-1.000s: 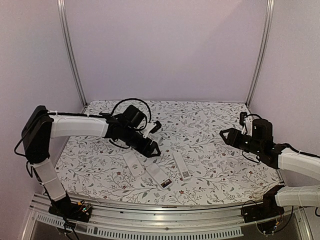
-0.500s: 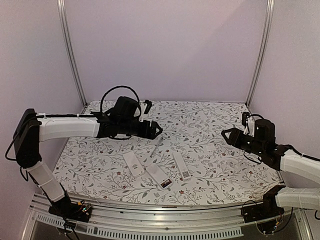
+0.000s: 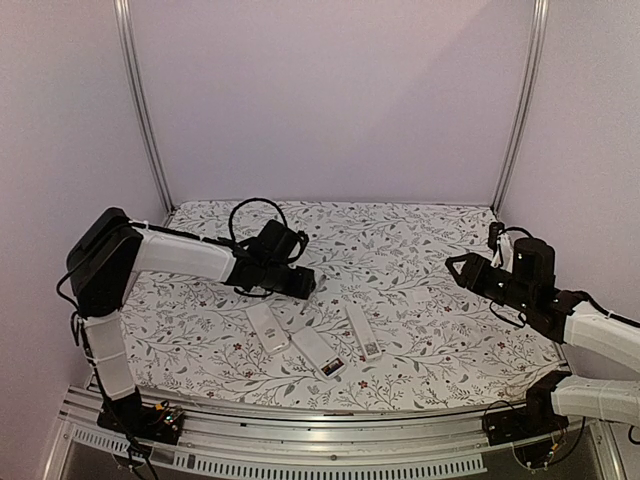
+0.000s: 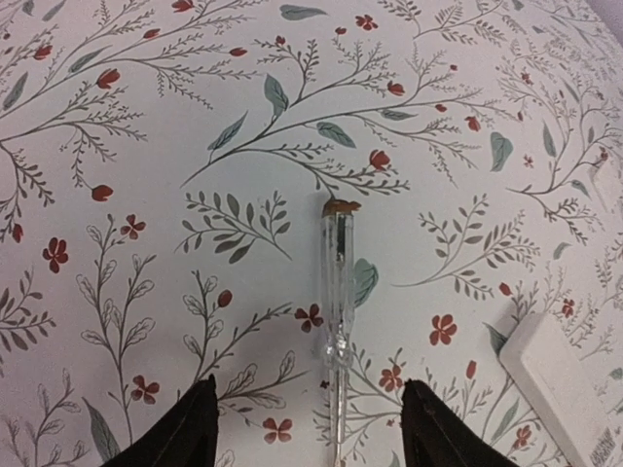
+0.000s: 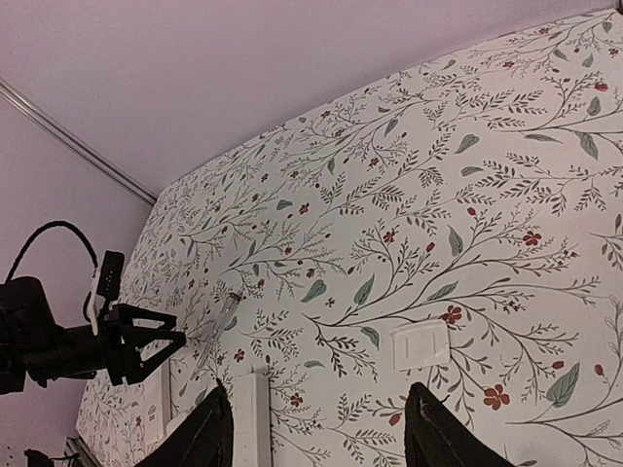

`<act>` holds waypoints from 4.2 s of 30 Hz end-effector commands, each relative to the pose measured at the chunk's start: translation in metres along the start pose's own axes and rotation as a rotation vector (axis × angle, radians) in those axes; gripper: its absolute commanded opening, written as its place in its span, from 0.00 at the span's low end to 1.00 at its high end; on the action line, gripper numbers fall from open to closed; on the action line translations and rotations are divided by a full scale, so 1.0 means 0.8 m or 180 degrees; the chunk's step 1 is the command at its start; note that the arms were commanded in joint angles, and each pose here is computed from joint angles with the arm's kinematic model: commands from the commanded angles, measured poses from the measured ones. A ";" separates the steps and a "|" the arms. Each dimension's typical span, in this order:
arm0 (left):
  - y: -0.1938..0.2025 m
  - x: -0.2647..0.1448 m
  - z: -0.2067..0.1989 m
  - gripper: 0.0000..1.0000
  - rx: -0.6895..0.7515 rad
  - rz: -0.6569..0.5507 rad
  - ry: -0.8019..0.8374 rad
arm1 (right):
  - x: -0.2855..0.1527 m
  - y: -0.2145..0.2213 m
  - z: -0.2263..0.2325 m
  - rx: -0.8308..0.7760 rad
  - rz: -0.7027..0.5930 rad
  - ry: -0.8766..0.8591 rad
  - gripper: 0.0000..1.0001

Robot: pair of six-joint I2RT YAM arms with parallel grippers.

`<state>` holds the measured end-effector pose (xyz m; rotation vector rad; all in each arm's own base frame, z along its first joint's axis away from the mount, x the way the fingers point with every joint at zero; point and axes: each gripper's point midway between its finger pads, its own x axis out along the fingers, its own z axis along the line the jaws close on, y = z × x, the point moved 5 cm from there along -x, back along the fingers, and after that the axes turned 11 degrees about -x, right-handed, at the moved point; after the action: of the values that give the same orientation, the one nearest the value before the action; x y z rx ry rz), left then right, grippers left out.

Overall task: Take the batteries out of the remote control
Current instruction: Pick up the screwdriver from the center of the board, then pass from the left arm to the right

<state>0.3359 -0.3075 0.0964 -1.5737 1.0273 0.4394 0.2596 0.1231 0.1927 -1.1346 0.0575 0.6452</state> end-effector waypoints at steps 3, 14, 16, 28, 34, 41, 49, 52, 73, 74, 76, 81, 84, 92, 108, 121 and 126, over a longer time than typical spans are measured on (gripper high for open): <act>0.004 0.022 0.010 0.60 0.0070 0.0044 -0.0205 | 0.000 0.005 -0.006 0.0050 0.0023 0.0067 0.59; 0.028 0.038 -0.001 0.48 0.0301 0.0191 -0.0239 | 0.004 0.009 -0.008 0.0075 0.0036 0.0075 0.59; 0.031 0.040 -0.003 0.46 0.0327 0.0202 -0.0248 | 0.005 0.009 -0.008 0.0077 0.0043 0.0078 0.59; 0.052 0.052 -0.006 0.31 0.0472 0.0318 -0.0379 | 0.006 0.009 -0.009 0.0068 0.0032 0.0098 0.59; 0.057 0.053 -0.006 0.25 0.0470 0.0341 -0.0394 | 0.008 0.010 -0.010 0.0070 0.0038 0.0098 0.59; 0.056 0.053 -0.006 0.18 0.0474 0.0336 -0.0393 | 0.009 0.010 -0.010 0.0074 0.0038 0.0098 0.59; 0.055 0.050 -0.007 0.08 0.0482 0.0340 -0.0362 | 0.010 0.011 -0.011 0.0091 0.0049 0.0109 0.59; 0.054 0.047 -0.007 0.05 0.0469 0.0331 -0.0364 | 0.009 0.011 -0.011 0.0098 0.0045 0.0105 0.59; -0.008 -0.067 -0.041 0.00 0.0456 -0.0463 0.0226 | 0.001 -0.006 0.032 -0.0105 0.0089 -0.0592 0.87; -0.004 -0.076 -0.046 0.00 0.0505 -0.0474 0.0347 | 0.001 -0.008 0.039 -0.0122 0.0095 -0.0691 0.88; -0.004 -0.095 -0.064 0.00 0.0583 -0.0576 0.0650 | 0.001 -0.011 0.054 -0.0160 0.0114 -0.0903 0.88; 0.009 -0.148 -0.107 0.00 0.0779 -0.0597 0.1541 | 0.005 -0.018 0.104 -0.0317 0.0187 -0.1362 0.88; 0.016 -0.175 -0.124 0.00 0.0820 -0.0553 0.1994 | 0.010 -0.019 0.136 -0.0408 0.0272 -0.1644 0.87; 0.029 -0.216 -0.140 0.00 0.0742 -0.0413 0.2659 | 0.023 -0.011 0.211 -0.0601 0.0432 -0.2275 0.80; 0.040 -0.216 -0.140 0.00 0.0757 -0.0392 0.2703 | 0.048 0.012 0.247 -0.0264 0.0559 -0.2593 0.62; 0.041 -0.202 -0.134 0.00 0.0815 -0.0549 0.2253 | 0.054 0.011 0.246 -0.0062 0.0526 -0.2498 0.50; 0.042 -0.199 -0.135 0.00 0.0853 -0.0608 0.2131 | 0.060 0.014 0.245 0.0018 0.0586 -0.2468 0.45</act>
<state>0.1966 -0.3468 0.2328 -1.6119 1.3991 -0.4090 0.2349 0.3103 0.2514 -0.8382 -0.5176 1.2210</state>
